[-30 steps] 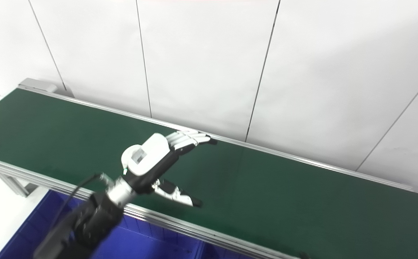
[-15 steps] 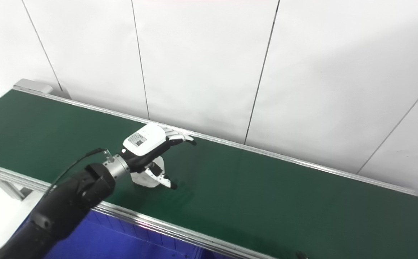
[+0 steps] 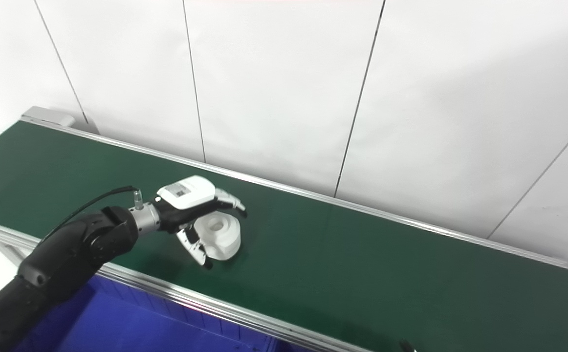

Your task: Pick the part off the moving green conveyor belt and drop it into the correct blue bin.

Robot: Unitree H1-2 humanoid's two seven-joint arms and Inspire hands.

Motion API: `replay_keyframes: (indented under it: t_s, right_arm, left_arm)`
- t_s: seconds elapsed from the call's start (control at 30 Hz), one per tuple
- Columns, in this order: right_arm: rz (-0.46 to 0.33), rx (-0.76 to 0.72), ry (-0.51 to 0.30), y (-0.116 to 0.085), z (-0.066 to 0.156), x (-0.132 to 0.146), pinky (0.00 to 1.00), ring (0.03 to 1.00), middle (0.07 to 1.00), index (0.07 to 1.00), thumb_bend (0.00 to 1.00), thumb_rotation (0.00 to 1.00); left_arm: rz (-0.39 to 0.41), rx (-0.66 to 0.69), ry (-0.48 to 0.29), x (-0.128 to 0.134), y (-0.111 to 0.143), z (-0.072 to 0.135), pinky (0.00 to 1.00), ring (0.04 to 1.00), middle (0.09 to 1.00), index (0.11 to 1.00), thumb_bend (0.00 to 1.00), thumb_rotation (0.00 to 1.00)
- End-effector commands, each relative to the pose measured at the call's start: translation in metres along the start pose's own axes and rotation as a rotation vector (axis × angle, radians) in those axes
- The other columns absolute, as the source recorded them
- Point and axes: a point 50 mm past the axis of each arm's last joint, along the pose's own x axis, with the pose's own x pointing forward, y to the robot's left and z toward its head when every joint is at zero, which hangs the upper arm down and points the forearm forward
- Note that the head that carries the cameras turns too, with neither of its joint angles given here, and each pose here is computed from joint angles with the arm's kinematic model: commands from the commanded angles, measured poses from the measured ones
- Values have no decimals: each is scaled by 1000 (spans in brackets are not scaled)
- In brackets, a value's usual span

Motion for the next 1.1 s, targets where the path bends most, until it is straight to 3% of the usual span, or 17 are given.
replay_keyframes:
  t_s: [0.0, 0.1, 0.13, 0.2, 0.23, 0.27, 0.3, 0.33, 0.43, 0.6, 0.77, 1.07]
  right_arm:
    - [3, 0, -51, 0, 10, -1, 725, 767, 973, 931, 864, 1000]
    - [1, -2, -52, 1, 10, -1, 726, 765, 971, 930, 861, 1000]
    - [2, -3, -52, 1, 11, -1, 726, 765, 970, 930, 861, 1000]
    - [4, -5, -55, 1, 11, -2, 730, 765, 970, 930, 850, 1000]
    - [7, -7, -57, 1, 11, -2, 725, 764, 969, 931, 838, 1000]
    - [8, -8, -59, 1, 11, -2, 722, 765, 969, 931, 828, 1000]
    - [9, -9, -61, 1, 11, -2, 716, 764, 968, 930, 822, 1000]
    - [9, -10, -62, 1, 11, -2, 713, 763, 968, 930, 819, 1000]
    - [7, -11, -63, 1, 11, -2, 707, 759, 966, 929, 821, 1000]
    - [5, 3, -63, 3, 12, -2, 705, 758, 956, 924, 822, 1000]
    - [3, 5, -59, 6, 13, -3, 700, 749, 959, 929, 837, 1000]
    - [5, -1, -63, 6, 14, -2, 679, 722, 952, 925, 819, 1000]
  left_arm:
    - [13, 70, 15, 0, 24, -10, 758, 814, 814, 764, 1000, 272]
    - [13, 89, 27, 1, 18, -11, 737, 791, 789, 747, 1000, 230]
    - [54, 95, 29, 2, 13, -10, 732, 786, 784, 744, 1000, 221]
    - [146, 81, 28, 5, 1, -7, 631, 688, 699, 680, 999, 147]
    - [206, 56, 24, 8, -5, -4, 575, 619, 642, 633, 948, 83]
    - [254, 29, 24, 10, -11, -1, 502, 537, 574, 537, 661, 64]
    - [302, -2, 24, 12, -17, 2, 469, 501, 531, 512, 580, 38]
    - [330, -18, 25, 13, -21, 4, 457, 490, 512, 507, 560, 24]
    - [431, -133, 41, 20, -40, 17, 430, 469, 490, 493, 529, 3]
    - [478, -249, 27, 31, -61, 39, 385, 448, 481, 497, 523, 0]
    - [482, -267, -10, 32, -57, 44, 327, 418, 473, 502, 522, 0]
    - [508, -284, -38, 20, -38, 38, 318, 417, 483, 491, 524, 0]
